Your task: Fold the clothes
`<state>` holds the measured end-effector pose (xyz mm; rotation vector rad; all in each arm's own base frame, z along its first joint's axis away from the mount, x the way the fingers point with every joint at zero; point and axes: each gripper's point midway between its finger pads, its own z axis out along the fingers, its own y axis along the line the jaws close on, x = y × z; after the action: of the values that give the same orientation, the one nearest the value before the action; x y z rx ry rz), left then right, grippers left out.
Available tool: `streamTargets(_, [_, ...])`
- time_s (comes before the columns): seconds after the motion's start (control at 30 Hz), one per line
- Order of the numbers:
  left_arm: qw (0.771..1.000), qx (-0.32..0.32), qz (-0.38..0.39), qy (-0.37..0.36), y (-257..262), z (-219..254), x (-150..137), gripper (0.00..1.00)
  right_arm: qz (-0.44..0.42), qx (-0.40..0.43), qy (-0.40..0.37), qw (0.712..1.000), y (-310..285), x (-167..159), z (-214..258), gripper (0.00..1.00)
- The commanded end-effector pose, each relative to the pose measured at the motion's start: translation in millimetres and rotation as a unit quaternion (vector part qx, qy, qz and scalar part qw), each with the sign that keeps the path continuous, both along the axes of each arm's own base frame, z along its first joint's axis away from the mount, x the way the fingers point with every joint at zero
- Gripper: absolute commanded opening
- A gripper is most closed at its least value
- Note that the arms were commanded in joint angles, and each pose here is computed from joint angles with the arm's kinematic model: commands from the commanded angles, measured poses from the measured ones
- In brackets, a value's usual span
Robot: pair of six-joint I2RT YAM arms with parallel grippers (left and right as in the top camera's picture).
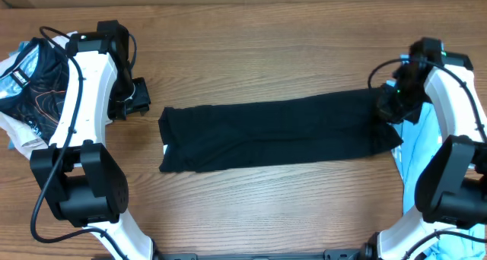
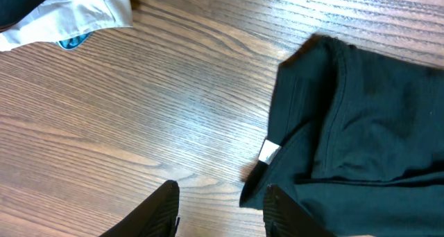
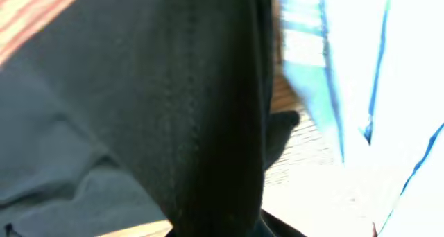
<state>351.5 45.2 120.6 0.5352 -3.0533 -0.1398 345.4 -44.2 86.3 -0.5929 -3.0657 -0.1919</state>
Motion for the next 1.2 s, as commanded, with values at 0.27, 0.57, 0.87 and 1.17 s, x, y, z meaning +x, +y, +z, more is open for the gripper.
streamTargets(0.27, [1.000, -0.014, 0.005, -0.026, -3.7, 11.9, 6.9, 0.43, 0.132, -0.010, -0.062, 0.989, 125.3, 28.3, 12.8, 0.04])
streamTargets(0.57, [1.000, -0.014, 0.003, -0.027, -3.7, 11.9, 7.0, 0.43, 0.221, -0.003, -0.052, 0.974, 197.1, 16.7, -13.0, 0.04])
streamTargets(0.87, [0.999, -0.013, -0.004, -0.029, -3.5, 11.9, 8.3, 0.43, 0.260, 0.023, -0.047, 0.964, 238.7, 15.5, -43.8, 0.04])
streamTargets(1.17, [0.999, -0.014, -0.004, -0.029, -3.5, 11.8, 8.6, 0.43, 0.274, 0.037, -0.039, 0.960, 252.0, 5.4, -43.8, 0.04])
